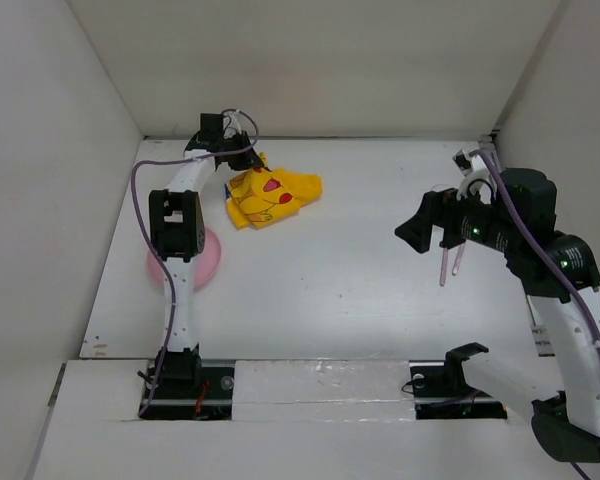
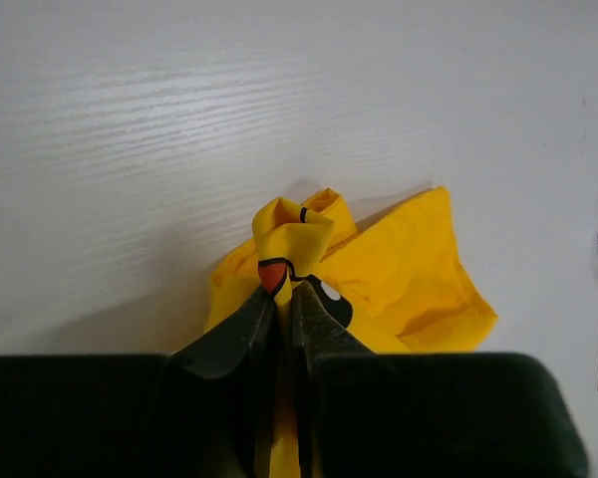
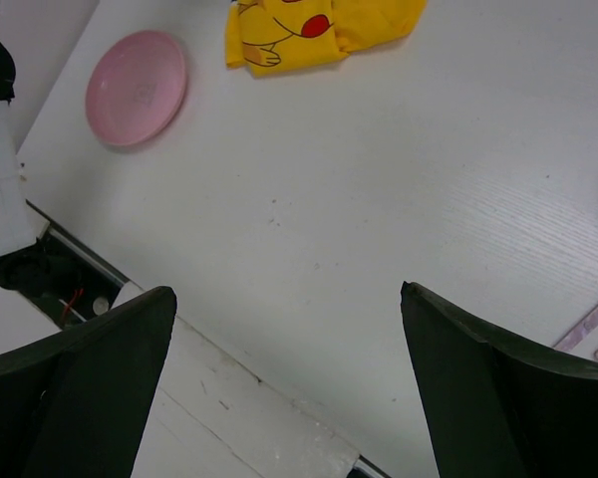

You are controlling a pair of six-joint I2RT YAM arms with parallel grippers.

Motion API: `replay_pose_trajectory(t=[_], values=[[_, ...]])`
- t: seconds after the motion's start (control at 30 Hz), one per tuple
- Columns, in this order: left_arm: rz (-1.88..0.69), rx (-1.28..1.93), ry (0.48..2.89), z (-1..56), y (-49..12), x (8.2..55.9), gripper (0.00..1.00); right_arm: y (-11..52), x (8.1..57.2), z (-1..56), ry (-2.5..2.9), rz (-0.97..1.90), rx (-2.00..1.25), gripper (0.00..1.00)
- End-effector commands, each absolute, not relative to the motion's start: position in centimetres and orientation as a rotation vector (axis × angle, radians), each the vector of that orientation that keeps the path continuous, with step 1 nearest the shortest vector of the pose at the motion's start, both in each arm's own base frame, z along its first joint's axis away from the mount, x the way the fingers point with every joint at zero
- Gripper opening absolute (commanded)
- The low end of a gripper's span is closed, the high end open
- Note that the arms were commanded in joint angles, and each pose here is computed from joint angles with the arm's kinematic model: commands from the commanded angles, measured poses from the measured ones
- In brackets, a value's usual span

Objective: Set the dinner table for one person

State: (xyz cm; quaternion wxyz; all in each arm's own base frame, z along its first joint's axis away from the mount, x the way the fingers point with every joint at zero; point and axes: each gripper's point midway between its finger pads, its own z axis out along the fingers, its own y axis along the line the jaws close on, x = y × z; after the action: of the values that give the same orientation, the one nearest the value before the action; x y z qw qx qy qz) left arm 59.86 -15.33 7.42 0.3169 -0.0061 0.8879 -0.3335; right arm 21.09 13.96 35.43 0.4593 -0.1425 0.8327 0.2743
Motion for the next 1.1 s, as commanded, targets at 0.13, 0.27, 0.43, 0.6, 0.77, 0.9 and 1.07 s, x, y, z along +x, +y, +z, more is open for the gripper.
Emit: replay_pose_trajectory(t=[0.13,0.27,0.43,0.6,0.77,0.9,1.07], values=[[-0.871,0.049,1.976,25.8,-15.5,61.5,0.0,14.4,22.4,36.7,1.955,0.686,-0.354,1.0],[-0.88,0.031,1.857,31.4,-15.4,61.4,0.0,14.2,23.0,36.3,1.957,0.662,-0.338,1.0],[-0.808,0.081,1.784,35.9,-18.4,56.2,0.0,14.3,23.8,36.0,1.939,0.653,-0.333,1.0],[-0.682,-0.043,1.847,28.5,-20.0,46.3,0.0,14.5,24.3,35.2,1.935,0.66,-0.325,1.0],[-0.735,-0.116,1.815,26.6,-22.8,34.1,0.49,14.6,24.6,34.0,1.946,0.666,-0.314,1.0],[-0.901,-0.046,1.942,22.7,-26.4,25.2,0.63,15.1,24.8,33.1,1.941,0.696,-0.31,1.0],[-0.848,-0.223,2.031,21.3,-23.9,19.2,1.0,16.7,26.9,31.1,1.95,0.759,-0.31,1.0]])
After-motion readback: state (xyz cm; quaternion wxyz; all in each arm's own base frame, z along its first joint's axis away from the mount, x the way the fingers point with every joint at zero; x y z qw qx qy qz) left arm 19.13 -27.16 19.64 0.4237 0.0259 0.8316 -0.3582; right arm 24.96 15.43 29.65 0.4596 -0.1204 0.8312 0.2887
